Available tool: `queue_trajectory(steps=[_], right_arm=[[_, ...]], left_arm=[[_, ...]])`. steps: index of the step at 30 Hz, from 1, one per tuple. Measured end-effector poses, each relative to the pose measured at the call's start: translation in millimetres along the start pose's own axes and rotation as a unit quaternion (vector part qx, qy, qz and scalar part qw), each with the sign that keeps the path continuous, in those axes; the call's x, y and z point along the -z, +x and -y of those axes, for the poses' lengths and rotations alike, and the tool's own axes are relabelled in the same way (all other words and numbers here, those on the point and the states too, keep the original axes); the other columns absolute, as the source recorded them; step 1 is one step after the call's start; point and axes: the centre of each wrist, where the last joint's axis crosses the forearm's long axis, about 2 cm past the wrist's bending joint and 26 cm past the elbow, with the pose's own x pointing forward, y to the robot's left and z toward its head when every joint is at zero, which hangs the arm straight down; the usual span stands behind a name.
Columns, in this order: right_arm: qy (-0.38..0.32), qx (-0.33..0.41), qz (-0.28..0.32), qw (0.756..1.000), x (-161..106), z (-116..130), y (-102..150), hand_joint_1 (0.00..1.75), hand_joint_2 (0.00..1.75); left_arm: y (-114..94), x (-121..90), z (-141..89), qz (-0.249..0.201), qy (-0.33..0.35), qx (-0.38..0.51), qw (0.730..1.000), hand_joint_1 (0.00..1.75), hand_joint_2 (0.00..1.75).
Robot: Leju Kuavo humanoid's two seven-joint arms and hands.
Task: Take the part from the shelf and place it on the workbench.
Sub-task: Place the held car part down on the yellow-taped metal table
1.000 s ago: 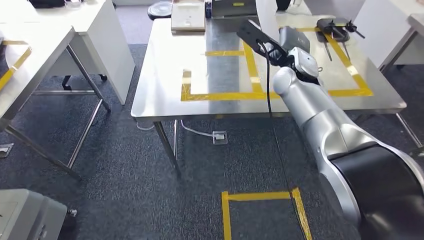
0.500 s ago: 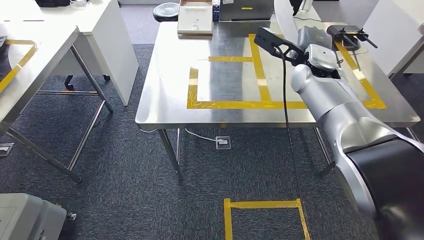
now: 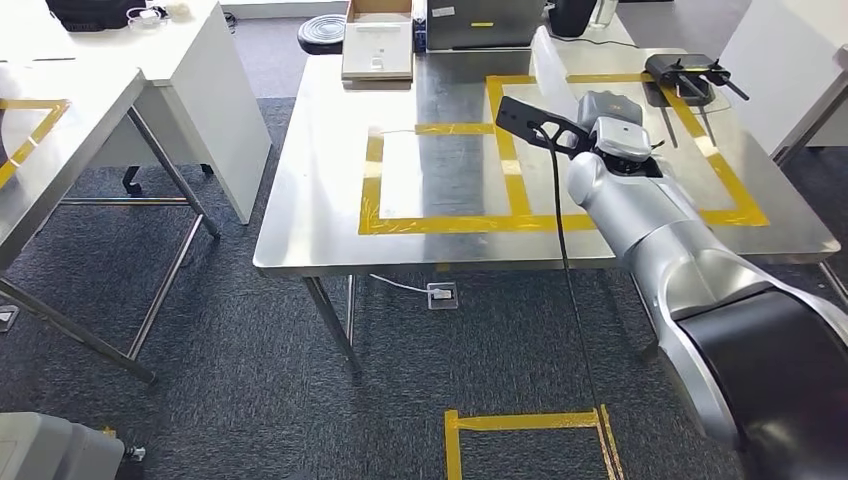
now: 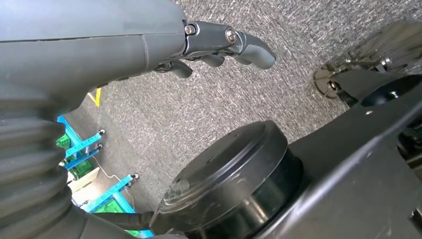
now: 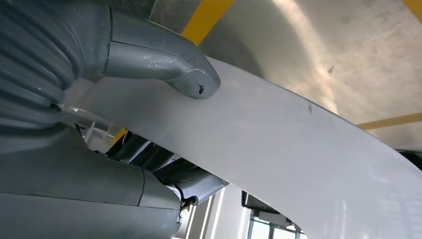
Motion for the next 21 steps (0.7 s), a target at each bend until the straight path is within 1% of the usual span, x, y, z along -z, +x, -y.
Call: queue_trajectory(steps=[7, 12, 21], right_arm=[[0.005, -0.006, 0.0, 1.0, 0, -3, 0, 1.75, 1.75], [0.018, -0.011, -0.002, 1.0, 0, -14, -2, 1.75, 1.75], [0.012, -0.017, 0.001, 1.0, 0, -11, -3, 1.75, 1.75]], left_arm=[[-4, 2, 4, 0.001, -0.005, -0.008, 1.0, 0.0, 1.75], [-7, 3, 6, -0.001, -0.007, -0.01, 1.0, 0.0, 1.75], [-3, 2, 4, 0.006, -0.004, -0.008, 1.0, 0.0, 1.75]])
